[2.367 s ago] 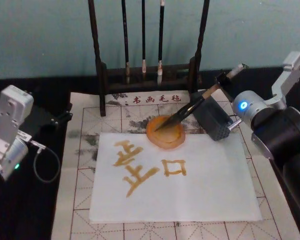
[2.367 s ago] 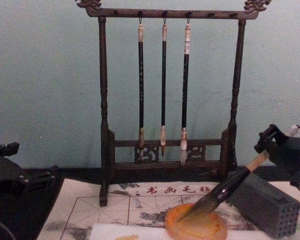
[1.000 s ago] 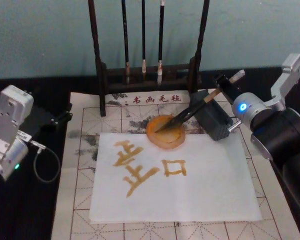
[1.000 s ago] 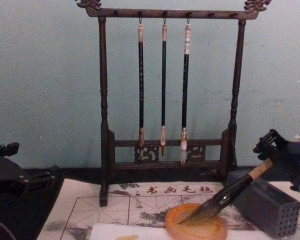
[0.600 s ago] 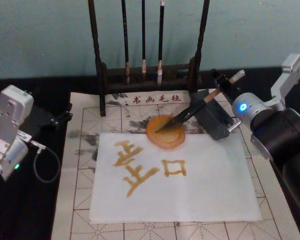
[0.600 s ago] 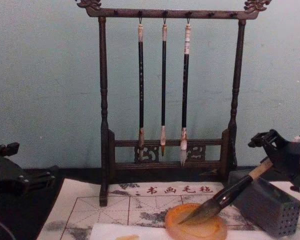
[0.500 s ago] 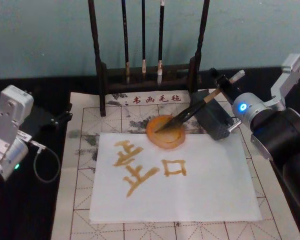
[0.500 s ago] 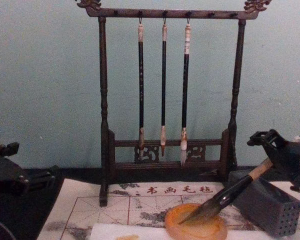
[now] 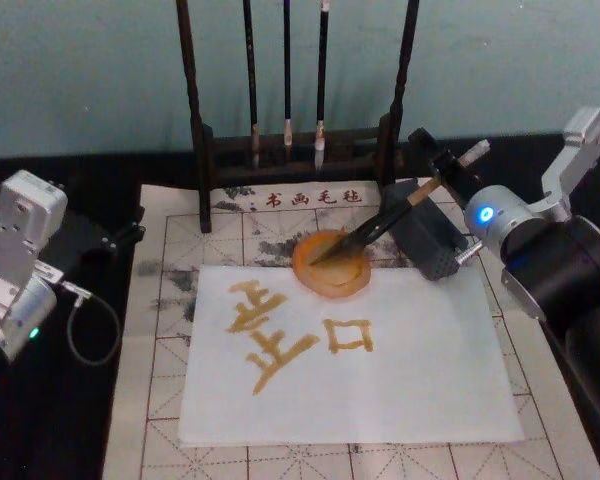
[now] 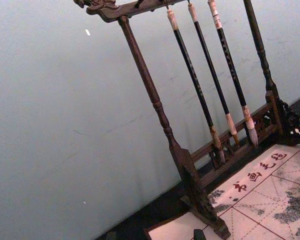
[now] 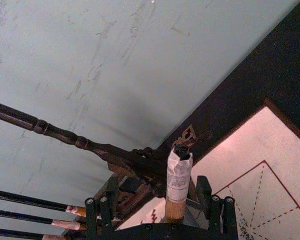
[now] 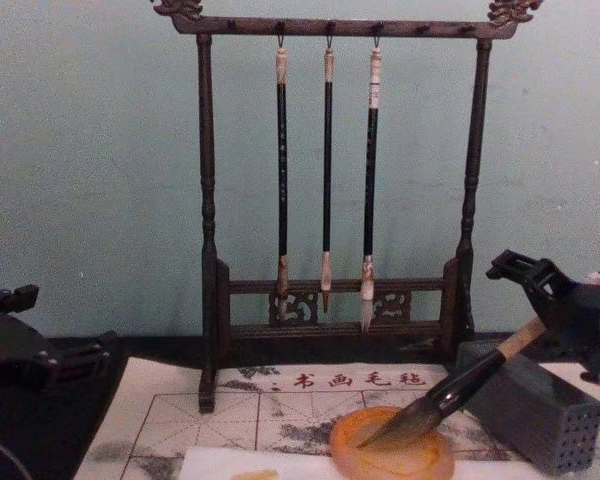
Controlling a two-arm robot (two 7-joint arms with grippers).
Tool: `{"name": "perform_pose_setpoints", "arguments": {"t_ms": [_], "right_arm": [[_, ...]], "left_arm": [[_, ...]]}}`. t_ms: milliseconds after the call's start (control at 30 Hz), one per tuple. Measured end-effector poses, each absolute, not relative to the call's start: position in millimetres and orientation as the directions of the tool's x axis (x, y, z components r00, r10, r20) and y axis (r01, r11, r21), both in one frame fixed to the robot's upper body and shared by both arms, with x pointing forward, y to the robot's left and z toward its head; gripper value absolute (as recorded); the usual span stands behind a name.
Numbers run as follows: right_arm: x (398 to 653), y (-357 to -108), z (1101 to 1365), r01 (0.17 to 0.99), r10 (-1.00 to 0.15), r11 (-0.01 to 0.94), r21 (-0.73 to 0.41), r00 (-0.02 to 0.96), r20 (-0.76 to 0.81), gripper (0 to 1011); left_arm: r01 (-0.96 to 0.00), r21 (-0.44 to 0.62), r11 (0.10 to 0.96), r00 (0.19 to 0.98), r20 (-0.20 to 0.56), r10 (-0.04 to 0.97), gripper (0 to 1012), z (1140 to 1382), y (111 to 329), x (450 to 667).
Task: Pick up the brush from the inkstone, write on the paper, then place the brush back to its original position.
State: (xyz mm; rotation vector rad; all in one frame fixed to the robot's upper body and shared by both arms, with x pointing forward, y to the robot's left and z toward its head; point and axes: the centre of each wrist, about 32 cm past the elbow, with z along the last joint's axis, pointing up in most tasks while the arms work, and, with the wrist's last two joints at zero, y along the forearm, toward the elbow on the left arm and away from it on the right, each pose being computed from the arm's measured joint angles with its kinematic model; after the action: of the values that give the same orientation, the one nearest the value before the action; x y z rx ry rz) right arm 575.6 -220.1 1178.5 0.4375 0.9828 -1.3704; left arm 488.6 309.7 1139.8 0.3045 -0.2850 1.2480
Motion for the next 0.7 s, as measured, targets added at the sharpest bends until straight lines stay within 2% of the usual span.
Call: {"name": "perform_pose_setpoints", "arguments": {"t_ms": [400, 700], "right_arm": [[572.6, -224.2, 1178.8, 0.941, -0.607, 0.21, -0.267, -0.088, -0.79, 1002], [554.5, -238.1, 1183.9, 0.93, -0.589, 0.238, -0.28, -0.091, -0.803, 1002]], "left_arm": [[-0.955, 0.07, 0.287, 0.292, 0.374, 0.88, 1001, 1139.8, 309.7, 488.6], [-0.955, 0.07, 0.287, 0.292, 0.374, 0.88, 1001, 1139.8, 309.7, 488.6]]}}
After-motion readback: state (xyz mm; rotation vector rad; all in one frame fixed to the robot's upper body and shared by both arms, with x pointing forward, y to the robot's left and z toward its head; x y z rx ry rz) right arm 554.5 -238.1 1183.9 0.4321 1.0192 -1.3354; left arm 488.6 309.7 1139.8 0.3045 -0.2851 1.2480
